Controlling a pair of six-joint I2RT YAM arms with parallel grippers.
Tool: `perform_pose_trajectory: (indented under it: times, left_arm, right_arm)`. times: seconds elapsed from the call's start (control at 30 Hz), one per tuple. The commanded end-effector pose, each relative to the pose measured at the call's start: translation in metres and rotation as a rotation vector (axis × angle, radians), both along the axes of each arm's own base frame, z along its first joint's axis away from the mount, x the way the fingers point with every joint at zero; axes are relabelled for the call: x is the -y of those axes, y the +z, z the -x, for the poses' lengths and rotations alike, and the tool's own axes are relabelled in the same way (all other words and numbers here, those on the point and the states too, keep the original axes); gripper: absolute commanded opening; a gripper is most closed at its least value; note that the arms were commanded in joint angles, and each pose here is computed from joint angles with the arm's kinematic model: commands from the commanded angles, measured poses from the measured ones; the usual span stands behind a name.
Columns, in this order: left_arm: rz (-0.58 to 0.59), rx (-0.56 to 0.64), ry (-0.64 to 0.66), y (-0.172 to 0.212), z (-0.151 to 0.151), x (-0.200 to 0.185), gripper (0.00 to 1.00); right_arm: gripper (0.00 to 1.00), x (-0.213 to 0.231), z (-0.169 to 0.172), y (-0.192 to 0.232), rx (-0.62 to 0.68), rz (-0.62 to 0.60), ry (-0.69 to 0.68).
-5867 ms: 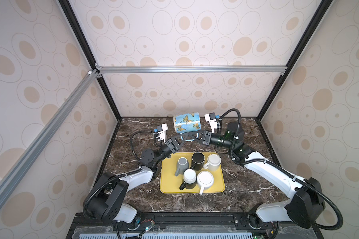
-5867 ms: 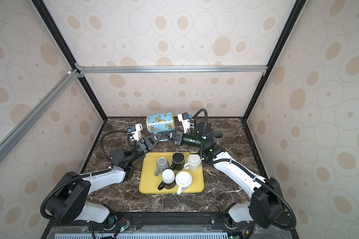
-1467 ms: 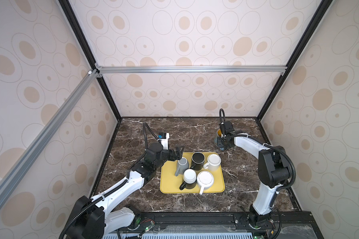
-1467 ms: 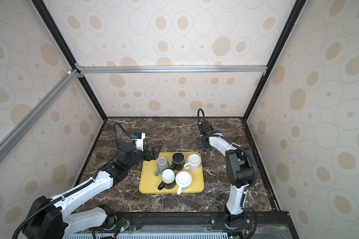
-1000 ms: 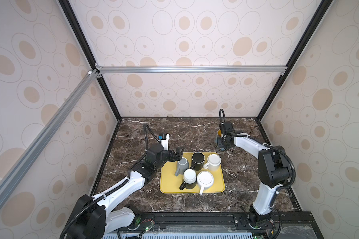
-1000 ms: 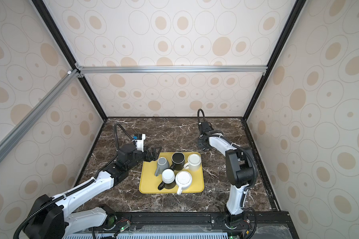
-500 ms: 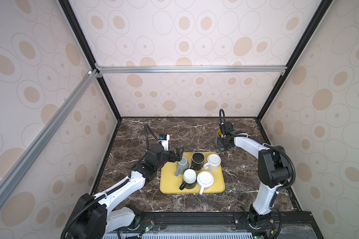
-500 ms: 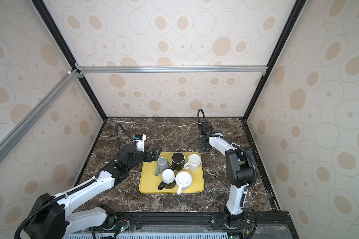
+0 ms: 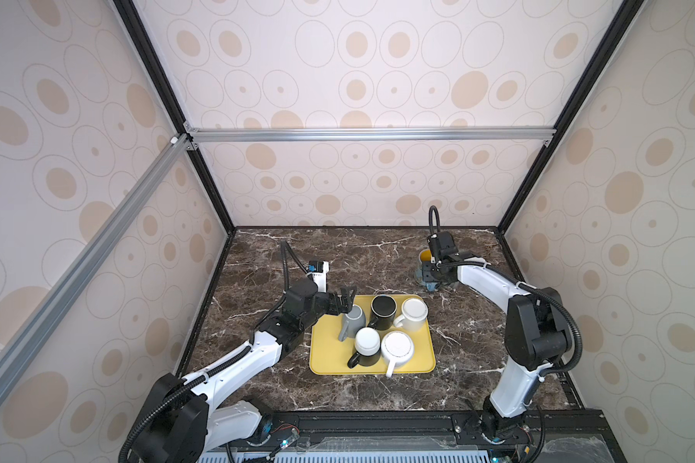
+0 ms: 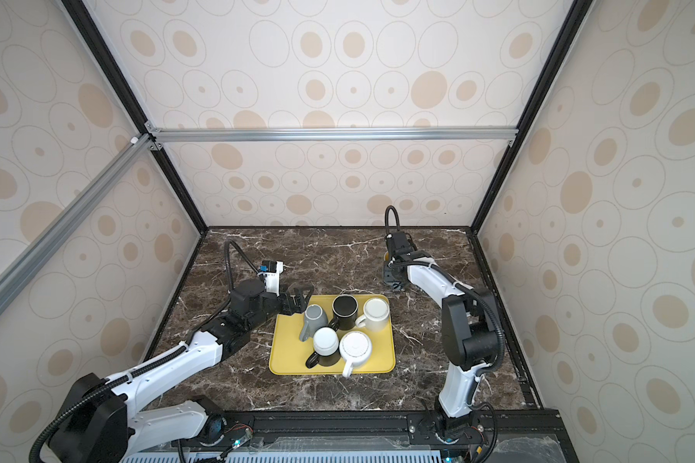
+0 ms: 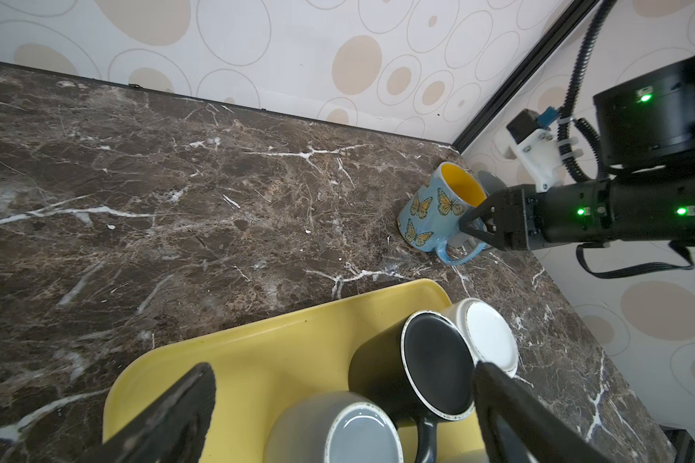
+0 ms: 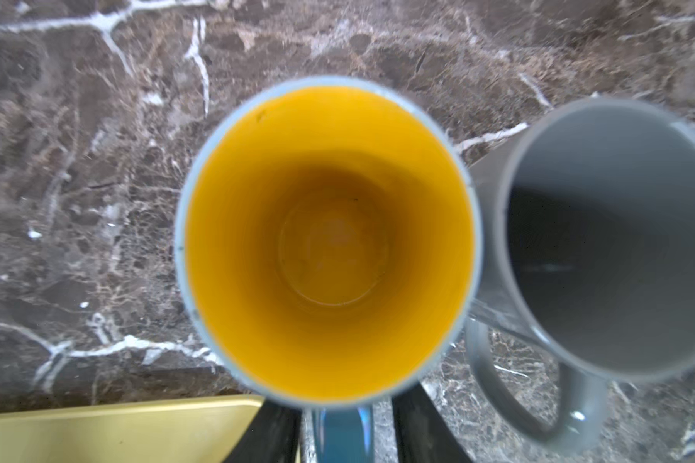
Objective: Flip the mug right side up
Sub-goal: 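Release the blue mug with the right gripper while the left gripper nears the tray, then raise the right gripper while the left gripper approaches the upside-down grey mug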
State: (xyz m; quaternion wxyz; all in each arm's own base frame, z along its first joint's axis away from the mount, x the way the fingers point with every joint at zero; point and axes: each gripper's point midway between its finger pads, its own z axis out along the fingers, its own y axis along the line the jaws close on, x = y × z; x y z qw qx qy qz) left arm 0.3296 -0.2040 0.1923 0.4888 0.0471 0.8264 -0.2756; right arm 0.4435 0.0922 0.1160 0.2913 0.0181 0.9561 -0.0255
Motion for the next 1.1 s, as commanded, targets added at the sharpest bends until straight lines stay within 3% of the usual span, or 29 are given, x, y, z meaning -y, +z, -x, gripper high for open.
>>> perform_pose_trajectory:
  times: [0.0, 0.17, 0.37, 0.47, 0.7, 1.07]
  left_arm:
    - [-0.060, 0.026, 0.008, 0.004, 0.000, -0.007, 1.00]
    - [-0.136, 0.027, 0.039, 0.003, -0.002, -0.018, 1.00]
    - [-0.228, 0.027, 0.063, 0.006, 0.003, -0.031, 1.00]
    - [-0.194, 0.024, 0.055, 0.010, 0.003, -0.027, 1.00]
    - [-0.240, -0.053, 0.110, 0.000, 0.001, -0.038, 1.00]
    - [-0.296, -0.081, -0.025, 0.006, 0.029, -0.034, 1.00]
  right_arm:
    - [0.42, 0.007, 0.014, 0.023, 0.023, 0.004, -0.012]
    - [0.45, 0.009, 0.030, 0.053, 0.076, -0.037, -0.014]
    - [0.44, -0.011, 0.060, 0.094, 0.226, -0.238, 0.061]
    - [0.44, -0.017, 0.074, 0.112, 0.306, -0.301, 0.100]
    - [0.44, -0.037, 0.109, 0.120, 0.322, -0.334, 0.194]
    - [0.43, -0.055, 0.129, 0.115, 0.329, -0.361, 0.260]
